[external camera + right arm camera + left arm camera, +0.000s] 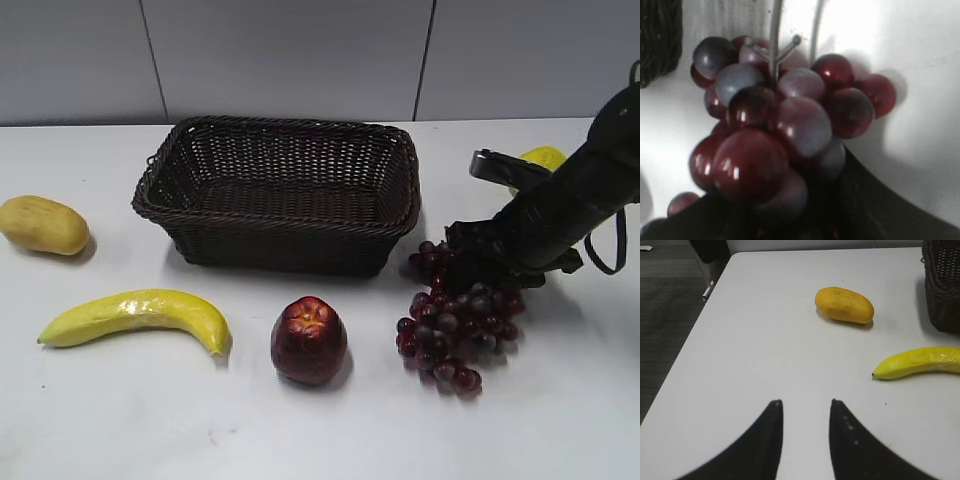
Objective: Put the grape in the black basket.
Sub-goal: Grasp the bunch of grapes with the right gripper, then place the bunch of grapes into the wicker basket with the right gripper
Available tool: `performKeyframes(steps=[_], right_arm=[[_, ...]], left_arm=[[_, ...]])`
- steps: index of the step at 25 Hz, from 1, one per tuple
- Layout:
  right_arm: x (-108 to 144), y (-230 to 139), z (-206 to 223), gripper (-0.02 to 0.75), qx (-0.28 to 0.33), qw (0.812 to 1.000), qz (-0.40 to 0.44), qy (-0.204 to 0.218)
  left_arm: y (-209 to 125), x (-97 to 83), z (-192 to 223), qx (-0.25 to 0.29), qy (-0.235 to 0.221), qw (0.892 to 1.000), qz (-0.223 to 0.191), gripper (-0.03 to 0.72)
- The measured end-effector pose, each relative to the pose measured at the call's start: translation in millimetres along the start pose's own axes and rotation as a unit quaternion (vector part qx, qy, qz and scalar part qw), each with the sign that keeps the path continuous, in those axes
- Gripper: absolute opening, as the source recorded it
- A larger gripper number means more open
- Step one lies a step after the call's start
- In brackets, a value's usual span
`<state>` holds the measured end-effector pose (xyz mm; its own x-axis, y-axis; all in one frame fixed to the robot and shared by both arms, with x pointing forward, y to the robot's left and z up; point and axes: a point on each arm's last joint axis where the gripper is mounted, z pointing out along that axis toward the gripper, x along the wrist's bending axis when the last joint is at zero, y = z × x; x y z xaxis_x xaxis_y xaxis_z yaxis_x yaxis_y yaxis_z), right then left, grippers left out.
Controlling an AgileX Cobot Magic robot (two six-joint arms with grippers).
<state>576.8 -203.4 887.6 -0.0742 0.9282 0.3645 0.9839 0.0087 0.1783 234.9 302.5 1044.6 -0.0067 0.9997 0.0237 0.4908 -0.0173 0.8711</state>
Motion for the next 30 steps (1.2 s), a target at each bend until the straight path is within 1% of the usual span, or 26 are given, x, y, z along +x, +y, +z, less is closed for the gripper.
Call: performKeyframes(steps=[3,5,11,14,18,21,23,27,30], right_arm=[[1.4,0.6,-4.1,0.286,-0.001,1.0,-0.008,-0.001],[5.7,2.2,-15.3,0.286,-0.011,1.0,-0.022,0.0],[34.2,13.7,-79.5,0.277,-0.057,0.995,-0.081,0.023],[52.8,22.7,-119.8,0.277,-0.095,0.989,-0.111,0.039],[77.6,40.9,-171.1,0.276,-0.163,0.974,-0.147,0.057],[92.0,55.2,-200.1,0.274,-0.214,0.961,-0.162,0.07],[101.1,64.5,-215.9,0.274,-0.246,0.952,-0.164,0.086],[116.3,81.8,-226.7,0.274,-0.281,0.937,-0.168,0.124],[128.9,93.3,-208.2,0.267,-0.291,0.929,-0.19,0.127]], left_arm=[[0.0,0.0,0.0,0.0,0.0,1.0,0.0,0.237],[0.0,0.0,0.0,0.0,0.0,1.0,0.0,0.237],[0.0,0.0,0.0,0.0,0.0,1.0,0.0,0.237],[0.0,0.0,0.0,0.0,0.0,1.0,0.0,0.237],[0.0,0.0,0.0,0.0,0.0,1.0,0.0,0.237],[0.0,0.0,0.0,0.0,0.0,1.0,0.0,0.235],[0.0,0.0,0.0,0.0,0.0,1.0,0.0,0.232],[0.0,0.0,0.0,0.0,0.0,1.0,0.0,0.23],[0.0,0.0,0.0,0.0,0.0,1.0,0.0,0.23]])
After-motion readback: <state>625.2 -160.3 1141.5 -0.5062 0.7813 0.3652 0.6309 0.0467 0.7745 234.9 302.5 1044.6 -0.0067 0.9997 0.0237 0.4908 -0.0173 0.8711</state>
